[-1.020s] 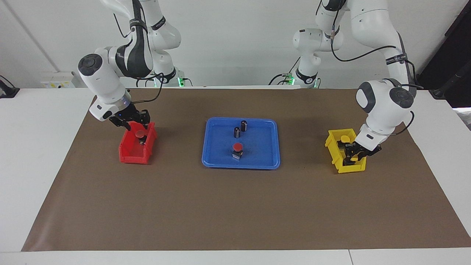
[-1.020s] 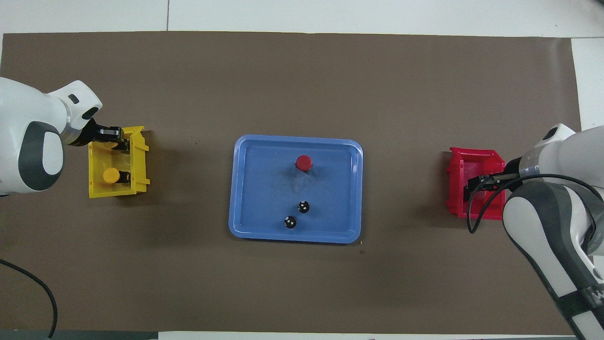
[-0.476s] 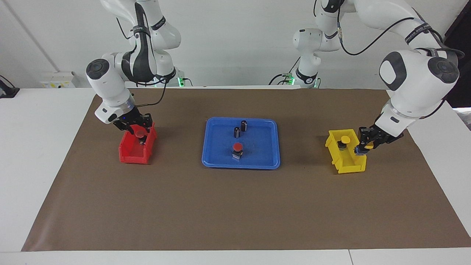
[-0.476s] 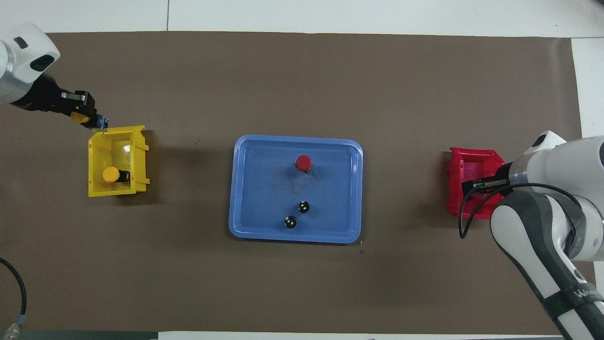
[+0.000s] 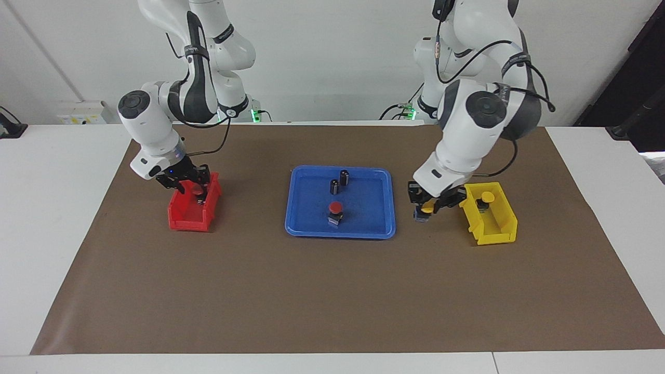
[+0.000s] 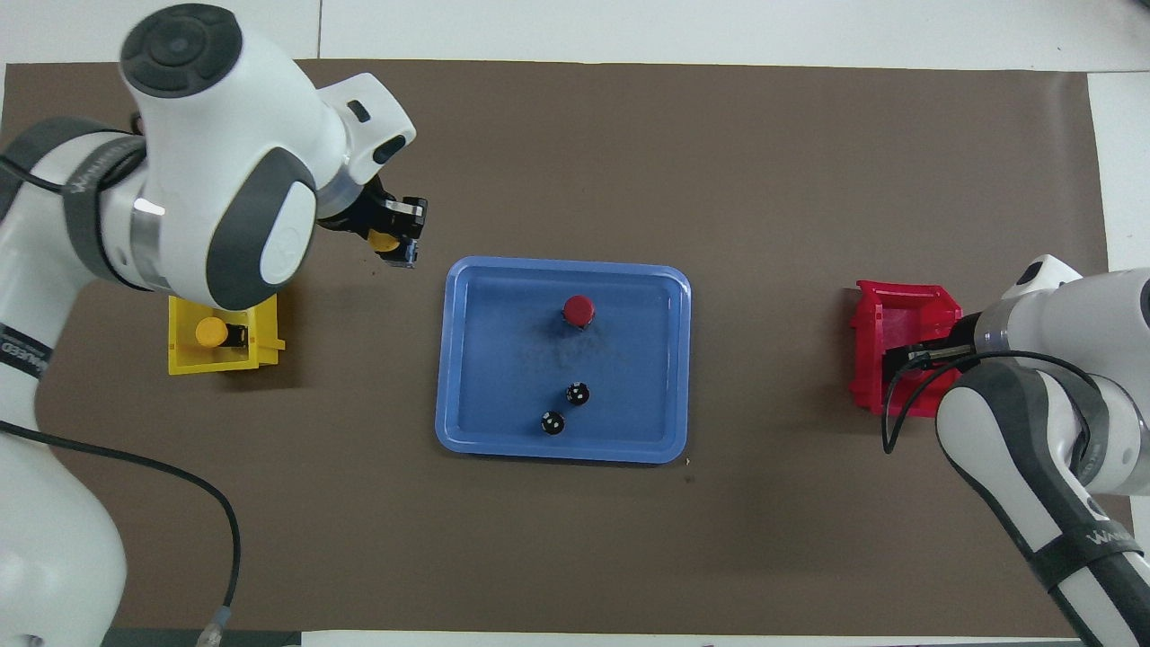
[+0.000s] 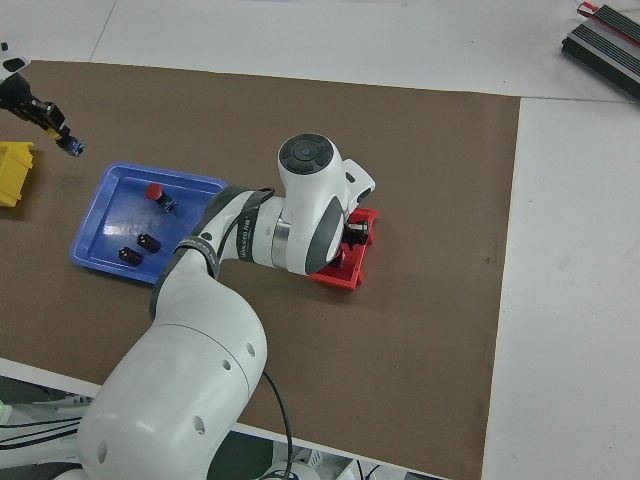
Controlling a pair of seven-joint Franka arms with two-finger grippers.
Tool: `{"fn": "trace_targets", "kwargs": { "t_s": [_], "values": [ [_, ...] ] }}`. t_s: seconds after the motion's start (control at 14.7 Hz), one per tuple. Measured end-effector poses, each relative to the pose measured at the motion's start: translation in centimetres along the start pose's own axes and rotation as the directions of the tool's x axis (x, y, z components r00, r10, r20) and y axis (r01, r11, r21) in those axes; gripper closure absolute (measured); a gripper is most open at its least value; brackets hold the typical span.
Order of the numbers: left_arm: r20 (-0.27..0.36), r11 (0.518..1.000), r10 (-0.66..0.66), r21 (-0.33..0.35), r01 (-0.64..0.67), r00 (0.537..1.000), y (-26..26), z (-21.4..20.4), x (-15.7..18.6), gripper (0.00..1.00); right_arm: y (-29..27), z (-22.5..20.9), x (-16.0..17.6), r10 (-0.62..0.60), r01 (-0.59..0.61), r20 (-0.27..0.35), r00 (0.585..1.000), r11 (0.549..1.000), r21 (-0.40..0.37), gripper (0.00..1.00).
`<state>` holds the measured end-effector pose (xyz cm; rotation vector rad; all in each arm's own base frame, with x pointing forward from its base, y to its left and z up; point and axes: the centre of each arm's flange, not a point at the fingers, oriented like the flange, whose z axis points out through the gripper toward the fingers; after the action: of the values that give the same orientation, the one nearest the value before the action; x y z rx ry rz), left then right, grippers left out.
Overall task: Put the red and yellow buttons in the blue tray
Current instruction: 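Set the yellow button in the tray while the right gripper grasps another red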
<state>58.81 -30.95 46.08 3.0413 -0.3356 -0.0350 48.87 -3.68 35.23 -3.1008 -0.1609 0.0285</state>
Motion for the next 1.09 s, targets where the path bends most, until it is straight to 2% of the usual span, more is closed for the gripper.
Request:
{"fn": "trace_targets", "kwargs": {
  "t_s": [0.14, 0.34, 0.48, 0.61, 0.68, 0.75, 0.82, 0.88, 1.09],
  "values": [
    [-0.01, 0.999, -0.011, -0.042, 0.011, 1.0, 3.2, 2.0, -0.7, 0.59, 0.0, 0.2, -0.1, 0.0, 0.0, -0.002, 1.0, 1.0, -0.001, 0.31],
    [0.006, 0.999, -0.01, -0.038, 0.011, 1.0, 6.7, 5.7, -2.0, 0.59, -0.1, 0.9, -0.5, 0.0, 0.0, -0.005, 1.0, 1.0, -0.002, 0.31],
    [0.015, 1.0, -0.01, -0.029, 0.011, 1.0, 7.3, 8.3, -2.2, 0.59, -0.1, 1.4, -0.8, 0.0, 0.0, -0.007, 1.0, 1.0, -0.003, 0.35],
    [0.018, 1.0, -0.019, -0.023, 0.019, 1.0, 6.8, 10.5, -2.3, 0.59, -0.1, 1.7, -0.9, 0.0, 0.0, -0.004, 1.0, 1.0, -0.002, 0.51],
    [0.022, 0.999, -0.022, -0.022, 0.023, 1.0, 6.7, 11.2, -2.5, 0.59, -0.2, 1.8, -1.0, 0.0, 0.0, -0.002, 1.0, 1.0, -0.002, 0.51],
    [0.019, 0.999, -0.027, -0.027, 0.028, 0.999, 6.8, 11.2, -2.5, 0.59, -0.2, 1.8, -1.0, -0.001, 0.001, -0.001, 1.0, 1.0, -0.002, 0.6],
    [0.011, 0.998, -0.049, -0.03, 0.049, 0.999, 6.9, 11.1, -2.5, 0.59, -0.2, 1.8, -1.0, -0.001, 0.001, -0.001, 1.0, 1.0, -0.002, 0.63],
    [0.005, 0.996, -0.08, -0.032, 0.08, 0.997, 7.2, 11.1, -2.6, 0.53, -0.3, 1.8, -0.9, -0.002, 0.002, -0.002, 1.0, 1.0, -0.002, 0.63],
    [-0.003, 0.992, -0.123, -0.036, 0.123, 0.992, 7.9, 11.1, -2.8, 0.18, -0.2, -0.2, 0.0, -0.005, 0.004, 0.04, 0.999, 1.0, 0.008, 0.63]
  ]
}}
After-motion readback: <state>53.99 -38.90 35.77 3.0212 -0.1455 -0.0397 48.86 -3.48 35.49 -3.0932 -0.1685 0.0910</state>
